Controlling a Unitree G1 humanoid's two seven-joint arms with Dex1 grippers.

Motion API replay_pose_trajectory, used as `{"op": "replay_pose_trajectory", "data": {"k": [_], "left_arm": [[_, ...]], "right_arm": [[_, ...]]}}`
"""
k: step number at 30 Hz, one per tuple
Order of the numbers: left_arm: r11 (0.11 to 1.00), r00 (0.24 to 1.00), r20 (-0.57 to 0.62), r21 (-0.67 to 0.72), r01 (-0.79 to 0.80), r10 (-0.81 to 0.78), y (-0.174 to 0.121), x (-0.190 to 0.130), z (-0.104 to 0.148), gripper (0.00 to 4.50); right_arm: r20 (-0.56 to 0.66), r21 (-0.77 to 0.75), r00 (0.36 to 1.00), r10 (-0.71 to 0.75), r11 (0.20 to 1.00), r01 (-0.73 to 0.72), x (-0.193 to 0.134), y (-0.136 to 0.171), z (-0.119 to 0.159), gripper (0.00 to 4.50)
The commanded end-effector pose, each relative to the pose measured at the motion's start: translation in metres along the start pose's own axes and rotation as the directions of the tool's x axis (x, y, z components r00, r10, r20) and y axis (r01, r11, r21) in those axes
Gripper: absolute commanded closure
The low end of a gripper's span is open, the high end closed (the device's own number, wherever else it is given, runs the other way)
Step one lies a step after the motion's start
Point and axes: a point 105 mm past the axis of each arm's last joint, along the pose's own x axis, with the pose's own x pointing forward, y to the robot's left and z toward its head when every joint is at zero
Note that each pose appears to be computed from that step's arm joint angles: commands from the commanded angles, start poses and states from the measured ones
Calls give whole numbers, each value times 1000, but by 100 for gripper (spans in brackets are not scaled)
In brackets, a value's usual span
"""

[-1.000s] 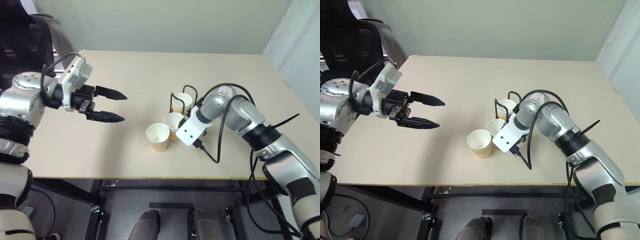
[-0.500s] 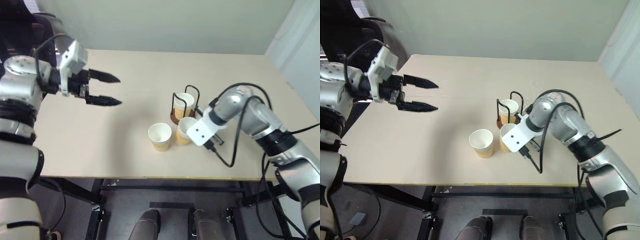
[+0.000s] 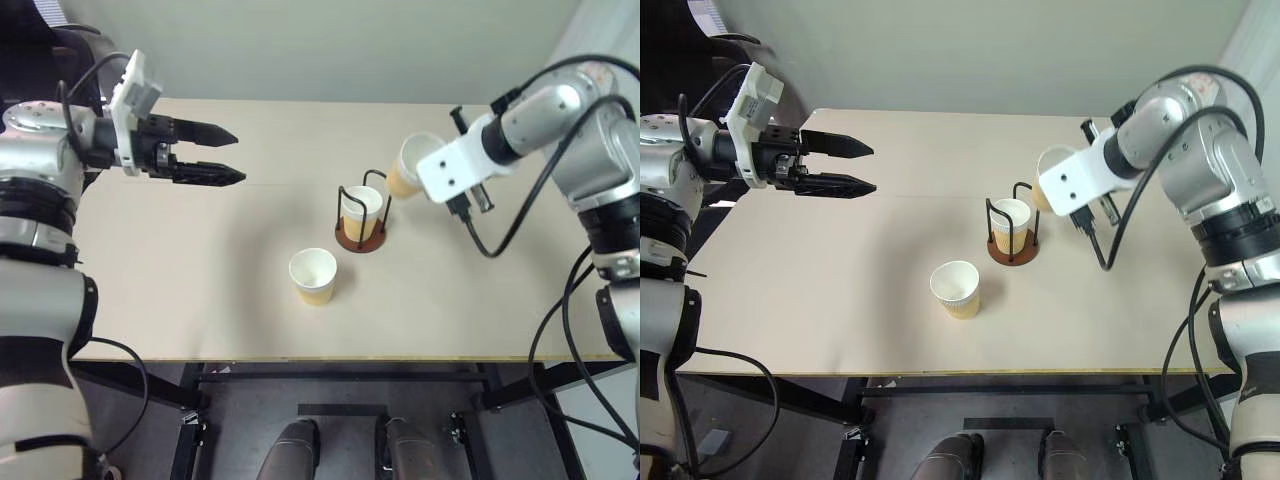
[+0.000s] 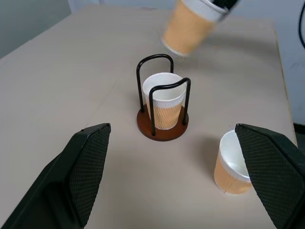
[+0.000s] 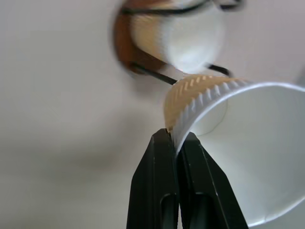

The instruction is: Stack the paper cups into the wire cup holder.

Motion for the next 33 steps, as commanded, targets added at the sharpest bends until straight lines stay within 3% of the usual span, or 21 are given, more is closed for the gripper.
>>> {"op": "replay_pose_trajectory", "data": {"k": [1, 8, 33], "left_arm": [[996, 996, -11, -3, 93, -93, -14, 5, -3, 0], [981, 979, -66, -18, 192, -193, -32, 13, -22, 0], [984, 983, -44, -9, 179, -179, -32, 6, -18, 0]], "right_arm": [[12, -32, 995, -103, 994, 104, -18, -24, 6, 445], [61, -63, 993, -99, 993, 103, -7, -32, 21, 445], [37, -125, 999, 10, 992, -5, 37, -23, 17, 445]]}}
